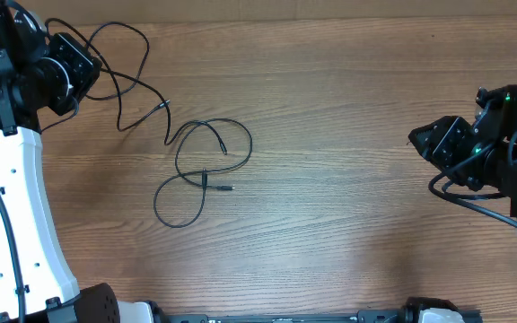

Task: Untangle cables
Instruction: 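Drag the held cable with the left gripper to the far left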

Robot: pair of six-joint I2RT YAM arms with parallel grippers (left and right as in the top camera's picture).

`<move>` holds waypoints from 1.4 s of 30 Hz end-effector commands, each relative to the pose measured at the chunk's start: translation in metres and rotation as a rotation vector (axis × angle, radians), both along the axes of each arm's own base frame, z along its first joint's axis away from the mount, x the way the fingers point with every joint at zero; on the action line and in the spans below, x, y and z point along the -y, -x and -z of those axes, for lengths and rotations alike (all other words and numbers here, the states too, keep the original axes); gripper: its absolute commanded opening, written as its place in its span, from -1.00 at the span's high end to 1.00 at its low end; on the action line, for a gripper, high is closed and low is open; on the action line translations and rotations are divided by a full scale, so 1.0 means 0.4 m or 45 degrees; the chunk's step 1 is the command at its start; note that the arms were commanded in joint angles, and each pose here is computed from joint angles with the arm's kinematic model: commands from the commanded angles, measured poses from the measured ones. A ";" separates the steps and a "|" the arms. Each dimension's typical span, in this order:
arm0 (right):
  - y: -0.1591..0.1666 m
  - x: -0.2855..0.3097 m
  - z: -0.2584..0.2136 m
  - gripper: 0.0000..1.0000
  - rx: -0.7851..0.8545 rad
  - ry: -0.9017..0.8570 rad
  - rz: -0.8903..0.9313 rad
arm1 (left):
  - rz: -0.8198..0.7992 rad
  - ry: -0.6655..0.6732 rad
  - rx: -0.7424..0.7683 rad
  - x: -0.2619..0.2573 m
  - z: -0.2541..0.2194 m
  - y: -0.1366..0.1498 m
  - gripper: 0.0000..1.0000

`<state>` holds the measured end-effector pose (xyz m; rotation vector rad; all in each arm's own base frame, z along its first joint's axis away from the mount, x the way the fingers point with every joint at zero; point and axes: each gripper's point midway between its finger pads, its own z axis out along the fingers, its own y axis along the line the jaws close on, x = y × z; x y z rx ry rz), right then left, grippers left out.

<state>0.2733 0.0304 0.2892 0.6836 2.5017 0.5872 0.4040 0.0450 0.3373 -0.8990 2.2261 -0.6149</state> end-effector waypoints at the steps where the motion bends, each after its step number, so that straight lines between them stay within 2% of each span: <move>1: 0.000 0.007 -0.004 0.16 0.012 0.019 0.003 | -0.080 -0.050 -0.030 -0.049 0.016 0.007 0.91; 5: 0.001 0.009 -0.003 0.15 0.007 0.026 0.008 | -0.152 -0.155 -0.057 -0.124 0.030 0.017 0.92; 13: 0.003 0.009 -0.001 0.15 0.010 0.042 -0.015 | -0.435 -0.370 -0.183 -0.303 0.064 0.065 0.91; 21: 0.003 0.020 0.002 0.15 0.006 0.071 0.000 | -0.591 -0.528 -0.366 -0.405 0.139 0.080 0.91; 31: 0.006 0.031 0.007 0.14 -0.007 0.099 0.017 | -0.711 -0.559 -0.530 -0.519 0.235 0.103 0.91; 36: 0.010 0.031 0.010 0.15 -0.017 0.098 0.017 | -0.828 -0.670 -0.650 -0.624 0.275 0.149 0.91; 42: 0.011 0.030 0.011 0.14 -0.020 0.098 0.017 | -0.780 -0.851 -0.749 -0.704 0.313 0.149 0.91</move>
